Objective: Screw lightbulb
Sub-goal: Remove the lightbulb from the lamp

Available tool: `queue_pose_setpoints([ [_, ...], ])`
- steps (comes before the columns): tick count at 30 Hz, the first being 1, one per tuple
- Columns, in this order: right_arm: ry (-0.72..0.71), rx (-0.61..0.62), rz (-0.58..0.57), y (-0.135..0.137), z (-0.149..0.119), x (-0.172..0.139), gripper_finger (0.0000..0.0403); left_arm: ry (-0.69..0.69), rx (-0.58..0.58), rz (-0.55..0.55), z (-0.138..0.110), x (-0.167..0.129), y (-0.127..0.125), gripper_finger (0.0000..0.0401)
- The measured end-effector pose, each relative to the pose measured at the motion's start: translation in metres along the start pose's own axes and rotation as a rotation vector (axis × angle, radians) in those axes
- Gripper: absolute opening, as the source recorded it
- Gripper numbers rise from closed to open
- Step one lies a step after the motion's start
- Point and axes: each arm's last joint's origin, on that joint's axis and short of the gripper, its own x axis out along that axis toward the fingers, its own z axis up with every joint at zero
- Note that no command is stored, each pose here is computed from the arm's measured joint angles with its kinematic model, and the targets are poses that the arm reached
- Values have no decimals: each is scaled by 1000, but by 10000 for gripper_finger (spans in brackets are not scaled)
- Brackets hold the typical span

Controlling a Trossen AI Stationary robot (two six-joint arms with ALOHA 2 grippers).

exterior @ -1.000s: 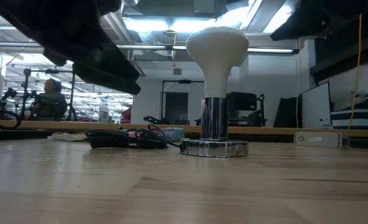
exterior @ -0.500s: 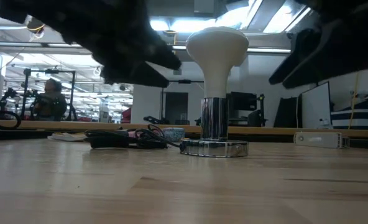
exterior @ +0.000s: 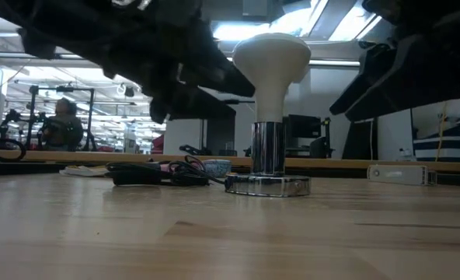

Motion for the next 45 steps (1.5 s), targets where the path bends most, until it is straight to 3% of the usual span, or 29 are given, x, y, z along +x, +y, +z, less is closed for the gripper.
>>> queue_pose_setpoints([
  [7, 7, 2, 47, 0, 2, -3, 305, 86, 26, -20, -1, -32, -17, 219],
  [17, 16, -6, 103, 1, 3, -4, 305, 244, -36, 113, 10, -130, -12, 161],
  [21, 6, 3, 106, 1, 4, -4, 305, 136, -145, 188, -14, -150, -10, 155],
  [25, -7, 12, 100, 1, 5, -4, 305, -191, -279, 232, -49, -143, -5, 156],
  [29, -8, 13, 100, 1, 5, -4, 305, -479, -344, 344, -67, -110, -1, 153],
  [34, -10, 14, 100, 1, 6, -4, 305, -492, -438, 427, -84, -67, 14, 147],
  [39, -12, 15, 100, 1, 6, -4, 305, -454, -587, 436, -82, -50, 26, 155],
  [45, -20, 15, 75, 1, 6, -4, 305, -222, -500, 389, -71, -40, 25, 194],
])
